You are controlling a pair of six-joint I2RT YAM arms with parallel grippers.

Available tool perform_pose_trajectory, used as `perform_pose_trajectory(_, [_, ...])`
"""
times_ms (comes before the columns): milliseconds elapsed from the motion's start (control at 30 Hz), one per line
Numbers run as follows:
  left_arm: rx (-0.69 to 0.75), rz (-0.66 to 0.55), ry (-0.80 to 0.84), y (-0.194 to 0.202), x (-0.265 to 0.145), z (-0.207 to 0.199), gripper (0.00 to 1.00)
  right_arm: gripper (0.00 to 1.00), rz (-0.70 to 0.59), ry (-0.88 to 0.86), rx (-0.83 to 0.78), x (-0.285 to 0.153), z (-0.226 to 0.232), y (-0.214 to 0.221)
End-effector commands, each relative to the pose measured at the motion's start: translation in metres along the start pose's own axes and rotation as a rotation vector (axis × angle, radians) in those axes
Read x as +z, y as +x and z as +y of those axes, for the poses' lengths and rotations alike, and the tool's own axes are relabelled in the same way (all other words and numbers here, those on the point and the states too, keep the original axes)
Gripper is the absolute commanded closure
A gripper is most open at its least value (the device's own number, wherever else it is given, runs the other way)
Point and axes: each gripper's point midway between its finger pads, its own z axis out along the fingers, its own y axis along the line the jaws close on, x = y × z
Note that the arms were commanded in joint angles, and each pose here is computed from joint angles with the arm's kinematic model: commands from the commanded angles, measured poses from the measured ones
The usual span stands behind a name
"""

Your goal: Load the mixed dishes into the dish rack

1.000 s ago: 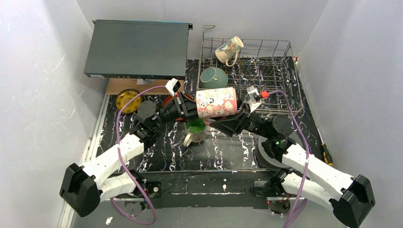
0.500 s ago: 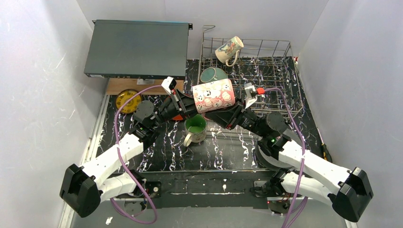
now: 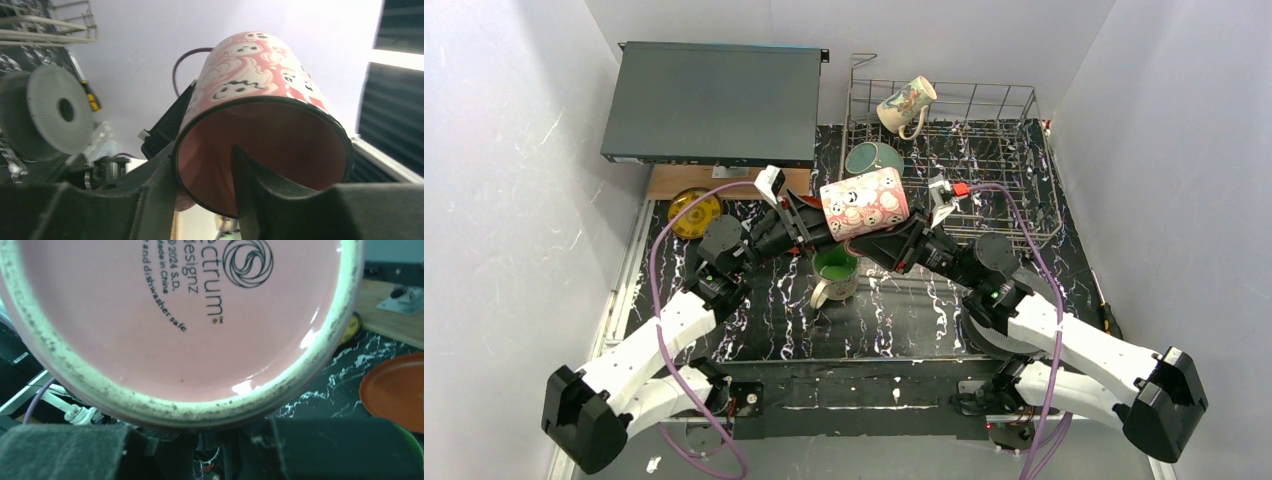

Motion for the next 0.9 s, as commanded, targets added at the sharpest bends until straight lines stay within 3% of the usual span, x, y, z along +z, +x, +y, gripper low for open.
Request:
perform_pose_trajectory(0, [0.136,0.062,-0.084,0.02,-0.017,0.003,0.53,0.99,-0.158,-0.084,-0.053,0.005,0.042,-0.059])
perform_pose_trajectory(167, [0.228,0.021,-0.284,0.014,-0.037,0.025,0.28,0.99,-0.185,-0.092,-0.035,-0.001,0.051,-0.074])
perform_pose_trajectory(367, [0.241,-0.043,-0.43,0.006,-0.056,0.049,0.12,0.99,-0.213,-0.028,-0.066,-0.009,0.044,-0.091])
perform_pose_trajectory(667, [0.386,-0.095,-0.577,-0.004,-0.089,0.051,0.03,0.99,-0.12,0.375,-0.248,-0.046,-0.039,-0.115])
perform_pose_trajectory(867, [0.461,-0.092,-0.619,-0.007,-0.1,0.045,0.02,0.99,-0.081,0.558,-0.314,-0.066,-0.085,-0.144])
